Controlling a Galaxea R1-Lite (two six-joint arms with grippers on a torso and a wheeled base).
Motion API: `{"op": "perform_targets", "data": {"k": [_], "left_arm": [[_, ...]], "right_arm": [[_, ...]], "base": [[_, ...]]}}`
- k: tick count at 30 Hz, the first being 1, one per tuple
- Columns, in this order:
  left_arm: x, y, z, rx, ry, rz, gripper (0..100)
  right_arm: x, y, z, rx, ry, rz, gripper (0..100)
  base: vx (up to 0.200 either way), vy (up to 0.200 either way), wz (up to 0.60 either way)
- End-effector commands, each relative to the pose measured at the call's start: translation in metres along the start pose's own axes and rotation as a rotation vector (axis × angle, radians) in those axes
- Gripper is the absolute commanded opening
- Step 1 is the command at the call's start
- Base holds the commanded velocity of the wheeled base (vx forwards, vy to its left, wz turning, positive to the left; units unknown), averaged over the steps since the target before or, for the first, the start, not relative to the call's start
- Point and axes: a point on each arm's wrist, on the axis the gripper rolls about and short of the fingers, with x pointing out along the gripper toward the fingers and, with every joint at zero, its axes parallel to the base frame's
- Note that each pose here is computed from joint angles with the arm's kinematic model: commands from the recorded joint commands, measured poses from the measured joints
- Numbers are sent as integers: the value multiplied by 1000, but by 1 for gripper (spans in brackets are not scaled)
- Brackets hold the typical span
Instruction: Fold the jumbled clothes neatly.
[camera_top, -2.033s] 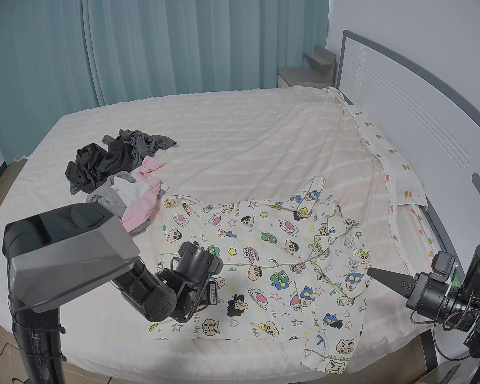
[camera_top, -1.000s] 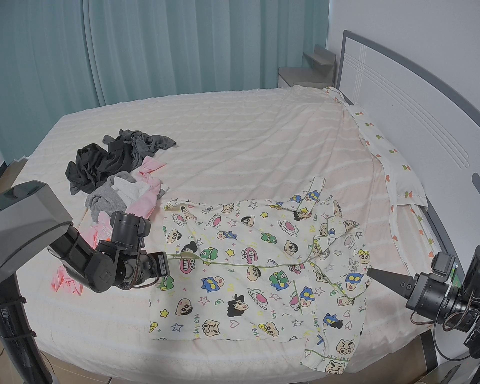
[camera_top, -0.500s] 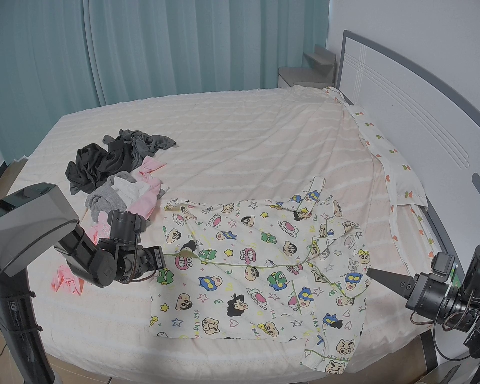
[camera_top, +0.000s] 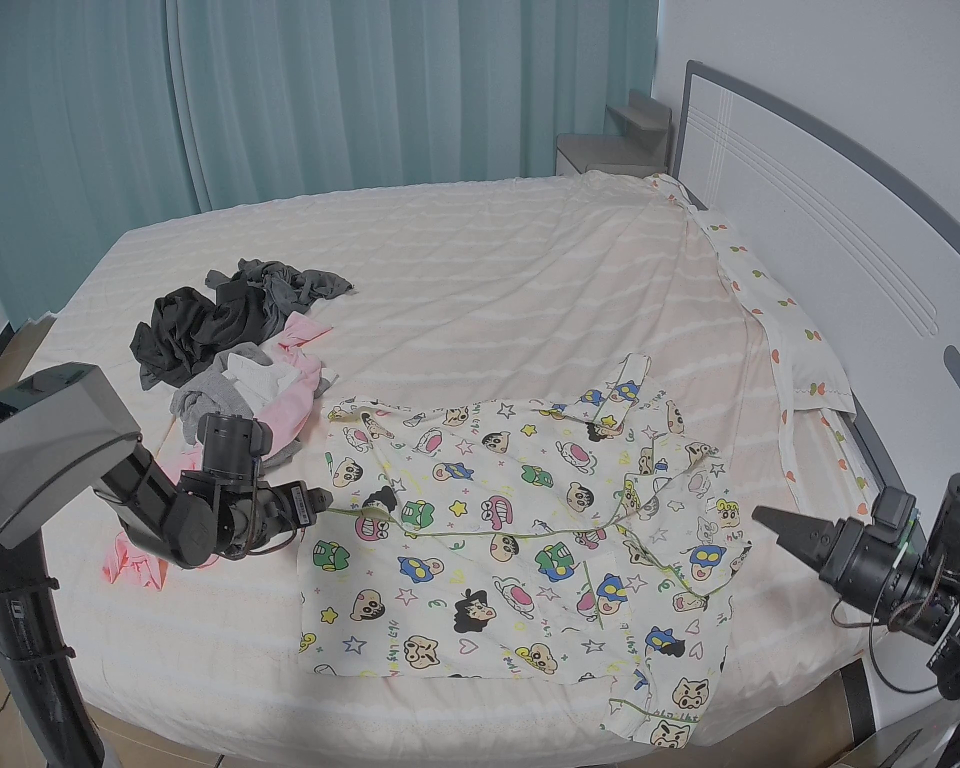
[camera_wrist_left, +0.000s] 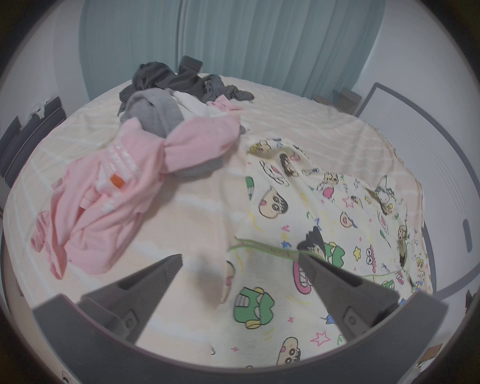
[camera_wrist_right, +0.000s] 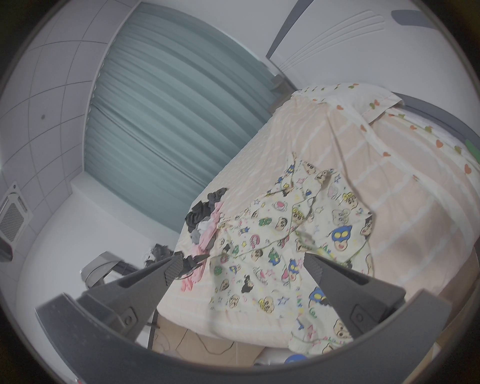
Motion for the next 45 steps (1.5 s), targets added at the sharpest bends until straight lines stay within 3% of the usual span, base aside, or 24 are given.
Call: {"op": "perform_targets", "data": {"k": [1,3,4,8,14,17,23,29,37,45], "left_arm": [[-63,5,35,-96,-107,-84,100],[-74,5,40,-131,-121,-110,100],[-97,6,42,-194,-115,-167,100],[-151,13,20,-293,24,-330,100],[-182,21,-3,-488,142,-471,100],[-186,22,-10,-521,205,-525,100],[-183,26,-25,-536,237,-525,100],[-183,21,-23,-580,252,-563,100],[-175,21,-25,-586,278,-545,100],[-173,21,-25,-589,283,-541,100]], "right_arm": [[50,-44,34,56,-58,-161,100],[58,-52,37,66,-56,-183,100],[71,-65,40,78,-46,-216,100],[103,-103,51,15,-15,-306,100],[140,-133,75,-30,-9,-345,100],[152,-136,75,-33,-2,-338,100],[167,-147,71,-40,7,-336,100],[169,-156,58,-24,48,-354,100],[182,-166,33,-135,24,-303,100],[185,-171,29,-146,3,-287,100]], "base": [[0,0,0],[0,0,0],[0,0,0],[0,0,0],[0,0,0],[0,0,0],[0,0,0],[0,0,0],[0,0,0],[0,0,0]]}}
